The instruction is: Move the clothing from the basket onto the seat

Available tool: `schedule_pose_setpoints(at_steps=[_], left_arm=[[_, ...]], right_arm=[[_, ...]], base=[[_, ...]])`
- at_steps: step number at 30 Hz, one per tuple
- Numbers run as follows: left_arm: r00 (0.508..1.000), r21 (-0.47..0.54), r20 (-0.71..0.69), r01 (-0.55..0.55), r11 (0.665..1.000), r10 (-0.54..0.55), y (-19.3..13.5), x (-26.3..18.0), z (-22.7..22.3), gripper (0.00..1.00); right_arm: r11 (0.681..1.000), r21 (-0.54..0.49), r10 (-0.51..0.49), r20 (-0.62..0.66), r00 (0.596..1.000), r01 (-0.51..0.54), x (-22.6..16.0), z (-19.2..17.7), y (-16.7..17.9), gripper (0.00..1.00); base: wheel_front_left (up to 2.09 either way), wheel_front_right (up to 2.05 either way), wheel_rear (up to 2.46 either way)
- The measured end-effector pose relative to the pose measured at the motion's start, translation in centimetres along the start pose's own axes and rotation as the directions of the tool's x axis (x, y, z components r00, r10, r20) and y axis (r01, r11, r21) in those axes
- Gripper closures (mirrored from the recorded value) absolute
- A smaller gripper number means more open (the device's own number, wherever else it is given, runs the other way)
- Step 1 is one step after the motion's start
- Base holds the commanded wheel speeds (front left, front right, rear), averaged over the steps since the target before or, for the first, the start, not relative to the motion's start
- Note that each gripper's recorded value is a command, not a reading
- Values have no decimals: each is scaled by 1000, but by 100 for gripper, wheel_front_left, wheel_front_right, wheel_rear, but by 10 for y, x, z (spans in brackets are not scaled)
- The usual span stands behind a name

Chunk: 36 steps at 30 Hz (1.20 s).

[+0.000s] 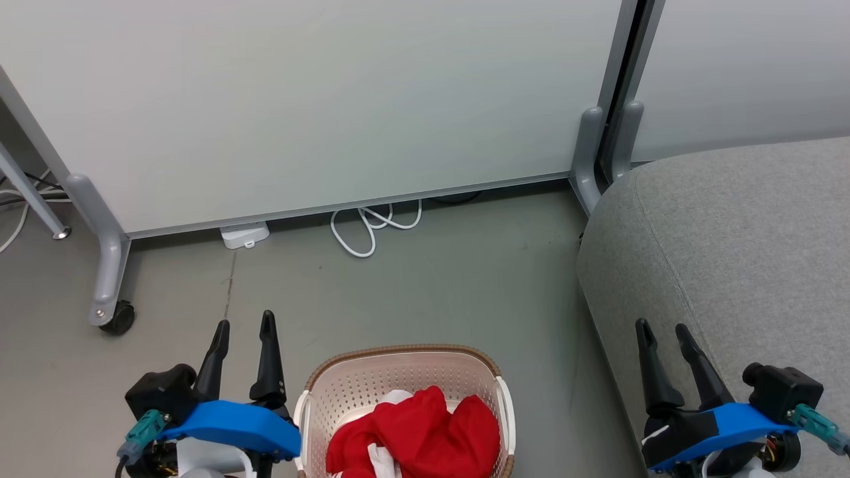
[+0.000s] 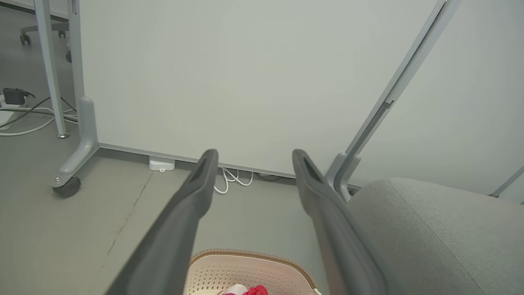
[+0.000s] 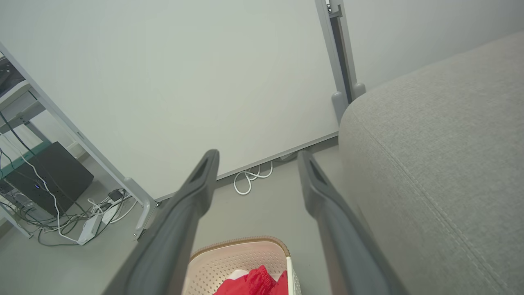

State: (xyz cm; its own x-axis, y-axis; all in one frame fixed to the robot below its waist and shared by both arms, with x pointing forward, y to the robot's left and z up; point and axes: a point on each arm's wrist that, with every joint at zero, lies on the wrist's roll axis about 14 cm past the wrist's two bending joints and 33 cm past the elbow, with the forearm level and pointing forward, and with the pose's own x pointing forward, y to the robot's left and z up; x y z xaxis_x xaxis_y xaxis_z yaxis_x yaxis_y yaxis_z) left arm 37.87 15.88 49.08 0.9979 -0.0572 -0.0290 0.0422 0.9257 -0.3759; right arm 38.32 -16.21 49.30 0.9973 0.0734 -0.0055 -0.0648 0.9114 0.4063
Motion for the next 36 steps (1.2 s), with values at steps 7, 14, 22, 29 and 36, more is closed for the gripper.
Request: schedule_pose_setpoints(at_steps=[7, 14, 22, 29, 36], left_arm=[[1000, 71, 5, 16, 997, -16, -4, 0, 0, 0], [999, 136, 13, 30, 990, -32, -7, 0, 0, 0], [999, 197, 14, 47, 979, -51, -9, -1, -1, 0], [998, 244, 12, 62, 968, -67, -11, -3, -3, 0], [997, 288, 8, 70, 955, -76, -12, -4, -6, 0]], right_arm=[[997, -77, 14, -1, 1000, -14, 0, -1, 2, 0], [989, -144, 32, 2, 999, -31, 2, -1, 6, 0], [976, -211, 54, 3, 999, -52, 2, -2, 10, 0], [960, -270, 73, -1, 997, -70, 3, -4, 13, 0], [942, -323, 89, -10, 996, -87, 2, -7, 16, 0]], base=[[0, 0, 0], [0, 0, 0], [0, 0, 0], [0, 0, 0], [0, 0, 0]])
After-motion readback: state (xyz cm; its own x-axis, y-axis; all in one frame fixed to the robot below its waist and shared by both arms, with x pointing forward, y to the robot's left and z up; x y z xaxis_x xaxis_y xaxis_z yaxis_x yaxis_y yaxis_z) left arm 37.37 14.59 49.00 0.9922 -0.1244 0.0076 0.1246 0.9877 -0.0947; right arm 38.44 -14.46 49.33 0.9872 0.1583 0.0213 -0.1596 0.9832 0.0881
